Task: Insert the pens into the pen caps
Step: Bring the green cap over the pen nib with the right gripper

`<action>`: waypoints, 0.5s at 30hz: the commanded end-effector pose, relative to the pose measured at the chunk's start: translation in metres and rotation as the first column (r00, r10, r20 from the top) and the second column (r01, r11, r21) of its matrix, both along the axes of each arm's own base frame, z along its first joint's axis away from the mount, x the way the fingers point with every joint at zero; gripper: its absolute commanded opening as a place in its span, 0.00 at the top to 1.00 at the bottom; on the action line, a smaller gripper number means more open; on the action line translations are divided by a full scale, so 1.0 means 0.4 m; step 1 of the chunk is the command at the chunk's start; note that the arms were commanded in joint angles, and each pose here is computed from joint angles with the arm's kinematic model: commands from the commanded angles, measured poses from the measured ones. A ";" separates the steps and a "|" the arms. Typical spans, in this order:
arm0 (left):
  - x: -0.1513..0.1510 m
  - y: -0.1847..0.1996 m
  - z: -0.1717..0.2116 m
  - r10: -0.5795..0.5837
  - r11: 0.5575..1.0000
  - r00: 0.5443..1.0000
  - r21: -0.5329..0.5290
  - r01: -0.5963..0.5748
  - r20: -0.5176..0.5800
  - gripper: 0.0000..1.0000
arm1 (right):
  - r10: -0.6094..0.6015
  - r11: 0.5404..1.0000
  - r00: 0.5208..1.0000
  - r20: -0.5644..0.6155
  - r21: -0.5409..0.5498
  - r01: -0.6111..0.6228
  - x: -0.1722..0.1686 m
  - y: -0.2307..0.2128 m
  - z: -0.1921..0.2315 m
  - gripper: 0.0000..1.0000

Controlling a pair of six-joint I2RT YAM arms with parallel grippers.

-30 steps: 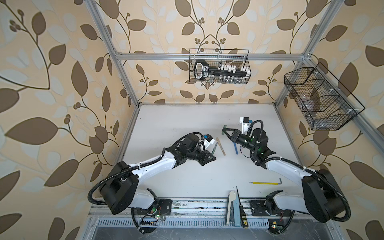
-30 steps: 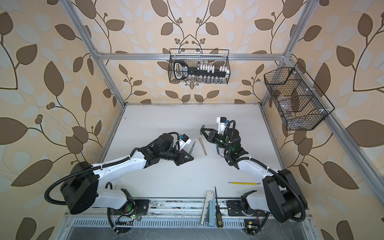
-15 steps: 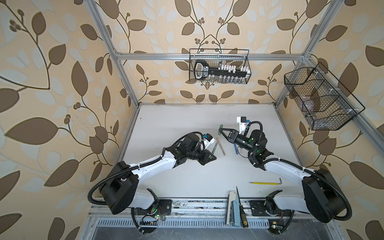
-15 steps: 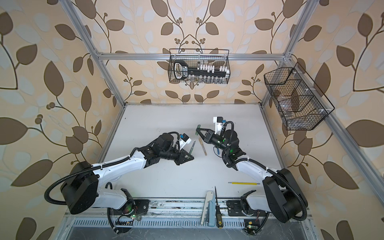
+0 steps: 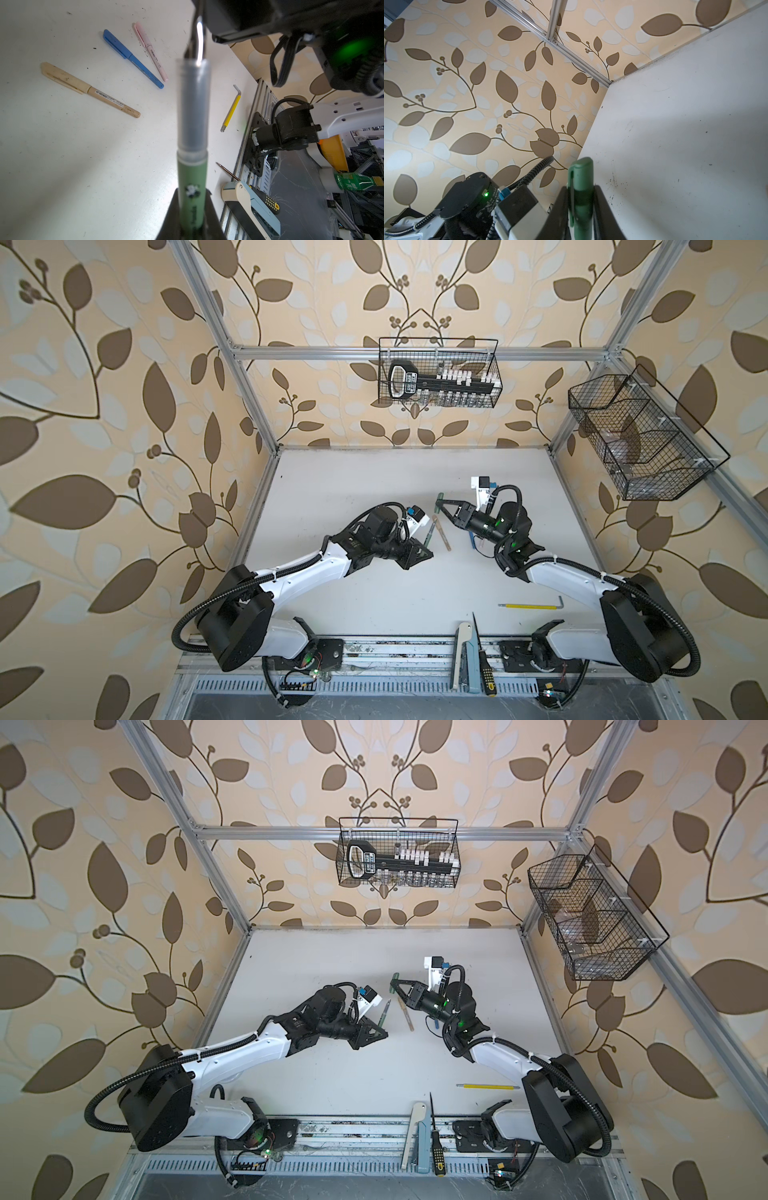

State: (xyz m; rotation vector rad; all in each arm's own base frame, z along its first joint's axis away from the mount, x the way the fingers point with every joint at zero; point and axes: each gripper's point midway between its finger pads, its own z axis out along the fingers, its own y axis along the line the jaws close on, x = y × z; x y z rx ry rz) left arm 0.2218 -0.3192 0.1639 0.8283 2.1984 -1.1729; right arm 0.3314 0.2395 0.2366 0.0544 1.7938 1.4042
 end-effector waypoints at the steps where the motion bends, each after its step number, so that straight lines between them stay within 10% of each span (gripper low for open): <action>1: 0.009 -0.016 0.077 -0.002 0.998 0.998 -0.067 0.006 0.068 1.00 | 0.017 1.000 1.000 0.009 0.022 -0.018 -0.015 0.007 0.009 0.79; 15: 0.009 -0.019 0.066 -0.007 0.998 0.999 -0.056 0.010 0.052 1.00 | 0.012 0.999 0.998 0.059 0.036 -0.014 -0.018 -0.003 0.054 0.79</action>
